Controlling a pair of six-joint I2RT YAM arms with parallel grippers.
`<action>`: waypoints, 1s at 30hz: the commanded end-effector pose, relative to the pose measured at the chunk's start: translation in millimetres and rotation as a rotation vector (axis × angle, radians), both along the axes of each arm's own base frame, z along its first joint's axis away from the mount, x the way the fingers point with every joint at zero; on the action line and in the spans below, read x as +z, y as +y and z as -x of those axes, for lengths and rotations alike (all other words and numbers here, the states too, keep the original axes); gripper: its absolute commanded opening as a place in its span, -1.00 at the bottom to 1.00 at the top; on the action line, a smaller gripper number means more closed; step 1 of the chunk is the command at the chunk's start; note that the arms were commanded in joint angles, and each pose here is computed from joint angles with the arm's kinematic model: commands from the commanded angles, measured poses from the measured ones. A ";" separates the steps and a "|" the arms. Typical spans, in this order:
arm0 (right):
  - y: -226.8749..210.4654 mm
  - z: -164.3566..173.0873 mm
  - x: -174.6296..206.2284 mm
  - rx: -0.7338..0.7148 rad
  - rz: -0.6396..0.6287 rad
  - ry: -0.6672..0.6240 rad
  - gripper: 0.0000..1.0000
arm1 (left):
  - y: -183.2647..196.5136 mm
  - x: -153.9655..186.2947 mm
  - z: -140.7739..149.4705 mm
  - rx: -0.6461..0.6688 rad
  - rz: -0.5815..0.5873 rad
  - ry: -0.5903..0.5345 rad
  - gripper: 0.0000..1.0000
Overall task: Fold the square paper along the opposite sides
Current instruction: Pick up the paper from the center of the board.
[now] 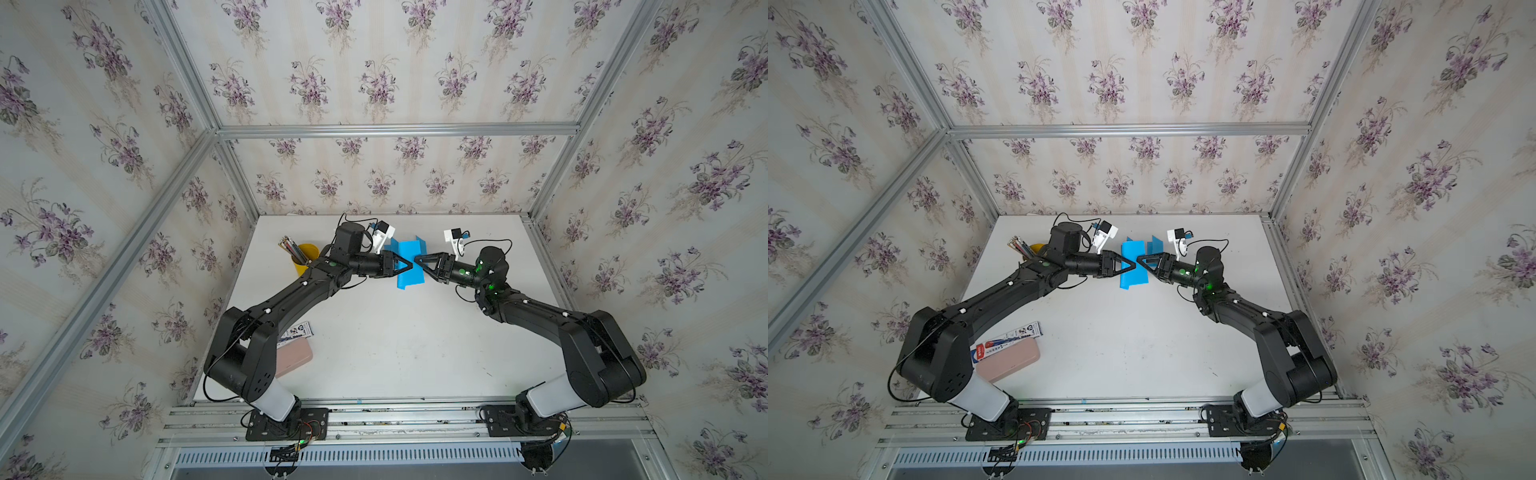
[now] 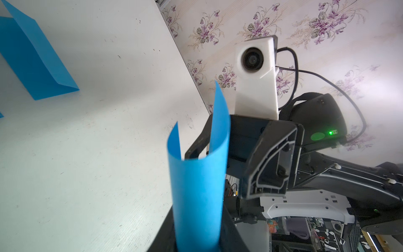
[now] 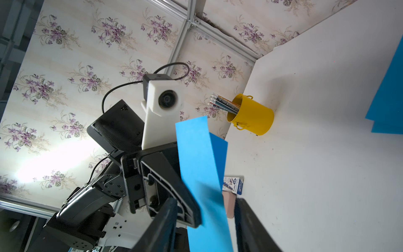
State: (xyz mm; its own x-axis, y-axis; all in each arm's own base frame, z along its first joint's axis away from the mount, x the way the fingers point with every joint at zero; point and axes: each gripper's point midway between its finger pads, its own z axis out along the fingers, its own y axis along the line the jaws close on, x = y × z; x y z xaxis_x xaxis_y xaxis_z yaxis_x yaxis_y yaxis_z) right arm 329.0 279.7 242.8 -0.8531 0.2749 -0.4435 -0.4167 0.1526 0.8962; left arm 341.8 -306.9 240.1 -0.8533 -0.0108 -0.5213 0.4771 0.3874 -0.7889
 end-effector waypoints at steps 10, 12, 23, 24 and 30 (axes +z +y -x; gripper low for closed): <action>-2.2 1.5 13.5 -0.004 -0.013 -0.056 -1.00 | -1.3 8.4 0.4 -0.019 0.005 -0.037 -0.38; -4.0 1.8 12.6 -0.013 0.002 -0.064 -1.00 | 0.1 8.0 -0.9 -0.016 -0.013 -0.042 -0.32; -21.1 -0.3 38.7 -0.053 0.057 -0.170 -1.00 | 32.9 42.1 -22.0 0.060 0.066 -0.076 0.34; -21.6 -0.4 43.0 -0.053 0.057 -0.179 -1.00 | 34.9 42.9 -22.9 0.063 0.080 -0.075 0.36; -19.6 -1.2 67.7 -0.033 0.034 -0.220 -1.00 | 31.2 43.3 -21.1 0.033 0.147 -0.068 0.39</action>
